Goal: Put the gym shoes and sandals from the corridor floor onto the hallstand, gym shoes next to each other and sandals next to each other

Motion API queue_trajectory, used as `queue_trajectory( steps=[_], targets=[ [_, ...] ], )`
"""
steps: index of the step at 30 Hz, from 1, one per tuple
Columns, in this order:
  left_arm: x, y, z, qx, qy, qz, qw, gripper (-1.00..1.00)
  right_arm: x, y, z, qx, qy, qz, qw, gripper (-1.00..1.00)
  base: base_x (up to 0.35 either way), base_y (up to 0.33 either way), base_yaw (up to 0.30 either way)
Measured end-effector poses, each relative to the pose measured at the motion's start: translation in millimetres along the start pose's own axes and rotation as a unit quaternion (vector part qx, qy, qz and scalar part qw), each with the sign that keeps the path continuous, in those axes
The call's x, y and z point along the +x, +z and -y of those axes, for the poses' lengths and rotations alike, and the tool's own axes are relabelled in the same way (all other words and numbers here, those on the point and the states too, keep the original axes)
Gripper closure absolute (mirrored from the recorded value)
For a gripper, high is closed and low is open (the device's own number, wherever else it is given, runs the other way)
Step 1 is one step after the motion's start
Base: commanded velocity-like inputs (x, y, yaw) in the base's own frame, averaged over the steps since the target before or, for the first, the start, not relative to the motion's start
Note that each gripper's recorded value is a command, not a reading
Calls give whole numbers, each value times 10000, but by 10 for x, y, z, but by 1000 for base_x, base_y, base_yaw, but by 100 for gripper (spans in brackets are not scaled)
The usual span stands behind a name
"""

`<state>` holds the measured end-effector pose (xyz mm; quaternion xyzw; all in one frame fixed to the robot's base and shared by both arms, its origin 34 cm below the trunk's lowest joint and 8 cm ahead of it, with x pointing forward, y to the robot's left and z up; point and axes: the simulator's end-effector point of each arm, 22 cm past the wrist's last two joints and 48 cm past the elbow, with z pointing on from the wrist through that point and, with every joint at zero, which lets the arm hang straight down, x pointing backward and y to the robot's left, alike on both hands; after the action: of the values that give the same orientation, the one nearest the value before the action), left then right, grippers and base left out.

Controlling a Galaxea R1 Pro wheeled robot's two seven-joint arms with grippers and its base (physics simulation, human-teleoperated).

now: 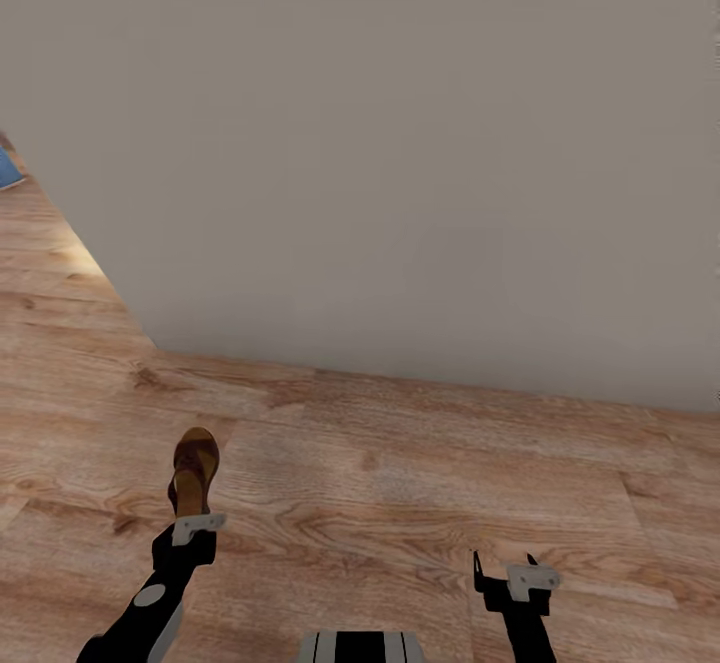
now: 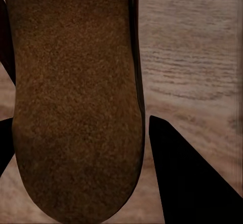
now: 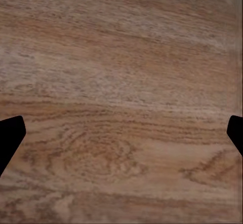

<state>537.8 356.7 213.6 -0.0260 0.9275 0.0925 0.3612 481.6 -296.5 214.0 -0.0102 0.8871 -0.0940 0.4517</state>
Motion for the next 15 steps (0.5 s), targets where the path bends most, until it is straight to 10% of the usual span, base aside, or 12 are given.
queue_trajectory(
  steps=[15],
  targets=[
    [-410, -203, -32, 23, -21, 114, 9999, 100, -376, -142, 118, 116, 126, 68, 9998, -100, 0, 0, -39]
  ],
)
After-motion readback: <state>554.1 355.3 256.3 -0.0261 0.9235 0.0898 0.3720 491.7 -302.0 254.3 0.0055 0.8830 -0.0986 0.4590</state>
